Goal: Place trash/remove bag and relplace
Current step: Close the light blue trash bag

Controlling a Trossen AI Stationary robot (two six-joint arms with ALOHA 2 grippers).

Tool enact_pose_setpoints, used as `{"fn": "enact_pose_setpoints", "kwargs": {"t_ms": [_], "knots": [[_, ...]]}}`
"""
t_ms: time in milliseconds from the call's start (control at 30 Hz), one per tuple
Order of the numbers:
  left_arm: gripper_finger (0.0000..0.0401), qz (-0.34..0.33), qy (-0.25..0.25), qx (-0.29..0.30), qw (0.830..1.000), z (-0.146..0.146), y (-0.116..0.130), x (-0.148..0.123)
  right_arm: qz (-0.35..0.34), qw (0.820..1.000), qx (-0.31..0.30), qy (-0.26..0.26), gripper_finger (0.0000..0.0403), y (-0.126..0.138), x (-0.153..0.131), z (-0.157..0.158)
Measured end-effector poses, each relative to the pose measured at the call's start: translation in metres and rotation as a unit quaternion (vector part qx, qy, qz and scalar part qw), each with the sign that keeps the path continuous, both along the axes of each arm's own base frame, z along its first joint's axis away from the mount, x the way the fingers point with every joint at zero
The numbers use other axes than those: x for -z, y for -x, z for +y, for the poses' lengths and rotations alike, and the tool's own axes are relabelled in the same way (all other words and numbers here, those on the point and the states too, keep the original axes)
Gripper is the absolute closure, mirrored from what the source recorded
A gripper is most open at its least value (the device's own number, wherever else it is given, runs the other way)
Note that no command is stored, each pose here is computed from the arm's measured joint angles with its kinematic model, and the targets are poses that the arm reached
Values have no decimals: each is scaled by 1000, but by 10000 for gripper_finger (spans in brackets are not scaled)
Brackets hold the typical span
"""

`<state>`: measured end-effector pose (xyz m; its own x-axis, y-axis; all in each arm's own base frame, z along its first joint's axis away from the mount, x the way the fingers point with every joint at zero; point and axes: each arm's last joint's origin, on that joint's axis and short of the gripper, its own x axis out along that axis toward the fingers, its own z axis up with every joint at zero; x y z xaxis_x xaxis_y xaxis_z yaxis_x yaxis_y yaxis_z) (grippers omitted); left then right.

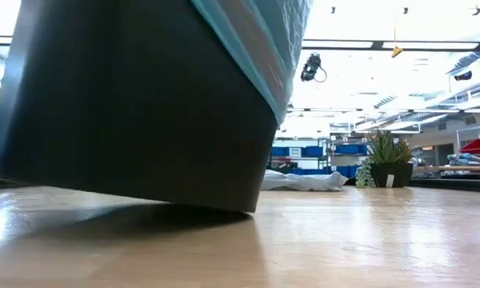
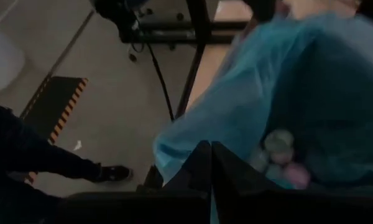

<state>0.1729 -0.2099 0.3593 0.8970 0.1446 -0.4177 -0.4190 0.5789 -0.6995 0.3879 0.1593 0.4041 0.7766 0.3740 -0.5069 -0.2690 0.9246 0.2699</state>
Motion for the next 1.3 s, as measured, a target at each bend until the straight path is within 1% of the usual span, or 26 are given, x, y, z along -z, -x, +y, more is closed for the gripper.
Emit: {"fn": "enact_pose_setpoints", "kwargs": {"t_ms": [167,333,467,633,733,800,867,933,1000,1167,1300], "knots": [[396,24,20,27,999,-4,-1,3,52,997,43,33,403,5,10,-3],[396,40,48,55,997,-8,-1,3,87,994,47,50,403,9,18,-5],[396,43,69,82,993,-11,-2,1,117,990,56,53,403,3,37,-5],[396,40,66,96,992,-13,-3,-1,105,992,57,46,403,-2,45,-3],[396,39,66,95,992,-13,-3,-1,85,994,42,51,403,-1,39,3],[396,35,66,93,993,-13,-3,-1,57,997,8,59,403,4,27,12],[396,33,59,92,993,-13,-4,-1,32,997,-45,58,403,9,17,22],[396,30,45,100,994,-12,-5,-2,24,995,-87,53,403,13,13,30],[396,22,37,106,993,-13,-7,-4,27,992,-106,61,403,16,15,34],[396,7,18,108,994,-11,-12,-7,46,992,-73,97,403,15,27,31],[396,5,19,102,995,-9,-15,-7,44,992,-56,102,403,12,32,29]]}}
